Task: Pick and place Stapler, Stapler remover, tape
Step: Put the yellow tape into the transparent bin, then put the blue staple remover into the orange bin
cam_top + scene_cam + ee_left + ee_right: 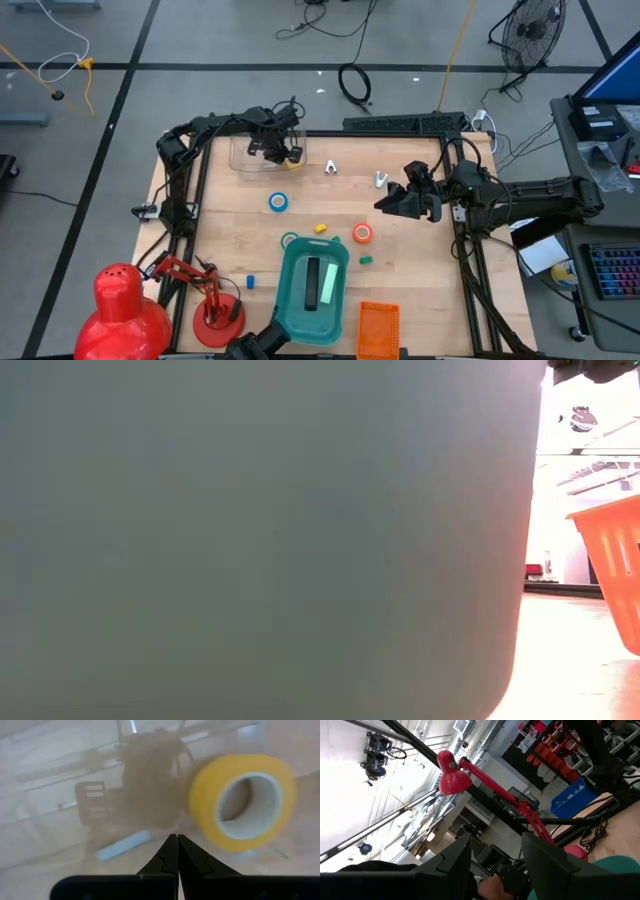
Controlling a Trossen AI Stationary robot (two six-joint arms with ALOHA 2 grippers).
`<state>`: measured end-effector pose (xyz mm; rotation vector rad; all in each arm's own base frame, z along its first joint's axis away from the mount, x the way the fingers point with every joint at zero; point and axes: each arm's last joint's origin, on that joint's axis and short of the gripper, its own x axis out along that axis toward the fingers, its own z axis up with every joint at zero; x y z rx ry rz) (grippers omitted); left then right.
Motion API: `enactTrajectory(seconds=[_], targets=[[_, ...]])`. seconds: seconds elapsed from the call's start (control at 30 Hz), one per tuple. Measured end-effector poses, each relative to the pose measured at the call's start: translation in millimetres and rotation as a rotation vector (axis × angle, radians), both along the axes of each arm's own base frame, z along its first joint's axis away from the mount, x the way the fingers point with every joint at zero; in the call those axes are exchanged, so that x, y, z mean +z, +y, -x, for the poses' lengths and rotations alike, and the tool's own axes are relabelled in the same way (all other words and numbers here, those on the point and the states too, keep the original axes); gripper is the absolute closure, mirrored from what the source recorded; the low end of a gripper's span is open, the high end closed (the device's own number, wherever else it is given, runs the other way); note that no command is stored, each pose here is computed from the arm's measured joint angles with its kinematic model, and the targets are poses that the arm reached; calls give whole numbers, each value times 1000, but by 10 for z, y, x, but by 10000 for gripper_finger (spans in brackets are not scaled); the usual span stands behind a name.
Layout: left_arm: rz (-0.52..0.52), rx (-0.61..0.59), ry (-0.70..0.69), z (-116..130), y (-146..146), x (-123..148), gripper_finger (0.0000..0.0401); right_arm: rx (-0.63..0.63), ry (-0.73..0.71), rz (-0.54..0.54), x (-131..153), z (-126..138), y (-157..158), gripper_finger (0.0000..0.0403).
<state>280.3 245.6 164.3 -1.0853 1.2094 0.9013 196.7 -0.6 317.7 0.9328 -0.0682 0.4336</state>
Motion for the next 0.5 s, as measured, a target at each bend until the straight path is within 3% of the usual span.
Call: enactTrajectory(seconds=[0.23, 0.5], targets=[[-60, 4, -6, 139, 10, 274, 401, -3, -1, 3, 0, 0, 0, 236], [-173, 2, -187, 313, -130, 926, 401, -38, -2, 5, 0, 1, -66, 236]])
